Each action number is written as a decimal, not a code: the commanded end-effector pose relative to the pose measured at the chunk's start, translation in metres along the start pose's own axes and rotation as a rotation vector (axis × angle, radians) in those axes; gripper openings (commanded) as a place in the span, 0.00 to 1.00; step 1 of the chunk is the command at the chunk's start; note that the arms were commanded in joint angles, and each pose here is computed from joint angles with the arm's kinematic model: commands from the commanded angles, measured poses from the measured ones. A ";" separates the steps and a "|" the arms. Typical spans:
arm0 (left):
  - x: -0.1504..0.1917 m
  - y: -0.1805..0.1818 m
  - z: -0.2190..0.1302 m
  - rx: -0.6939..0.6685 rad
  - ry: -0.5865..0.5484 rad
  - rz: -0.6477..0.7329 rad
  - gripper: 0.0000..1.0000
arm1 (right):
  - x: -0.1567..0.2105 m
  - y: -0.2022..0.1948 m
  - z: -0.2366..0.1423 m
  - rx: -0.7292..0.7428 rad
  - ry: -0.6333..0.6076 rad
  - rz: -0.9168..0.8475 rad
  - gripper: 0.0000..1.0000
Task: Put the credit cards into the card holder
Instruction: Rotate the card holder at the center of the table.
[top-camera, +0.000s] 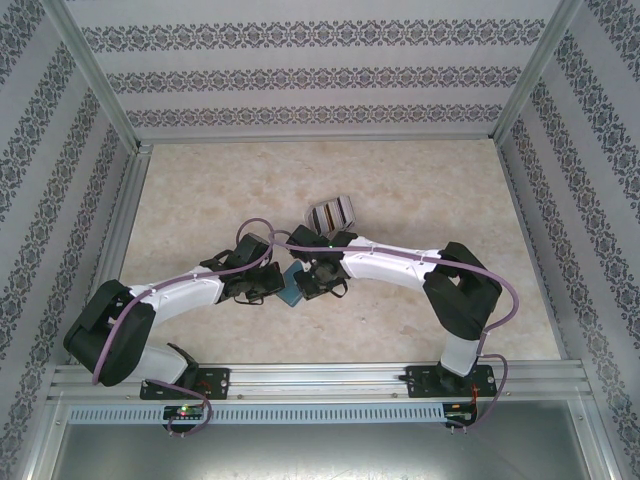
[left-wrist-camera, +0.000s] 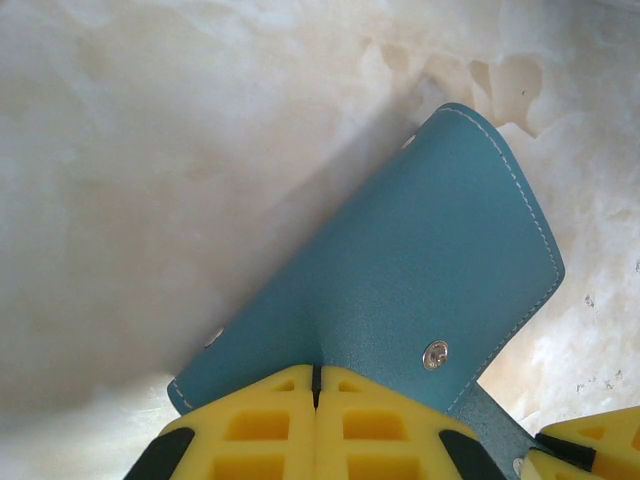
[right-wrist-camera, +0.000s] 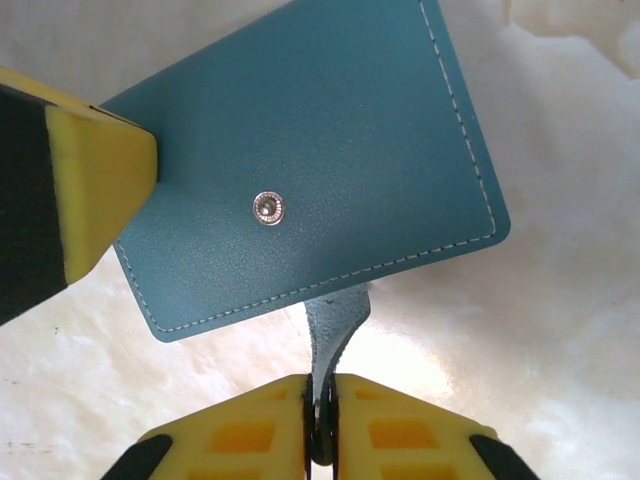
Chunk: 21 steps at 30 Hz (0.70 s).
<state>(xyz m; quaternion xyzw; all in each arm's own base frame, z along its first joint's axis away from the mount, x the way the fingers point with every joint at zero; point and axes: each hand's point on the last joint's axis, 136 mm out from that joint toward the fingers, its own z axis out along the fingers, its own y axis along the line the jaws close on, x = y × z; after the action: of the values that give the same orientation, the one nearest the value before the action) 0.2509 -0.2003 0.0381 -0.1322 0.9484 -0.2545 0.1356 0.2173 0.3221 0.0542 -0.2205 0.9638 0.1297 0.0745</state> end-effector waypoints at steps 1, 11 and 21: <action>0.016 0.016 0.011 -0.061 0.030 -0.009 0.06 | -0.002 0.000 -0.012 0.015 -0.021 0.000 0.12; 0.038 -0.002 0.011 -0.009 0.055 -0.026 0.06 | -0.012 -0.021 -0.025 0.061 -0.064 0.024 0.06; 0.061 -0.047 0.032 0.089 0.084 -0.010 0.09 | -0.014 -0.076 -0.028 0.134 -0.088 0.017 0.07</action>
<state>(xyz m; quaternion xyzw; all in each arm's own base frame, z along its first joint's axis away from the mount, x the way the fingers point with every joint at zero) 0.2239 -0.2627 0.0385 -0.1111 0.9367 -0.3074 0.1252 0.2494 0.2698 0.0593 -0.1879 0.9726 0.0919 0.1010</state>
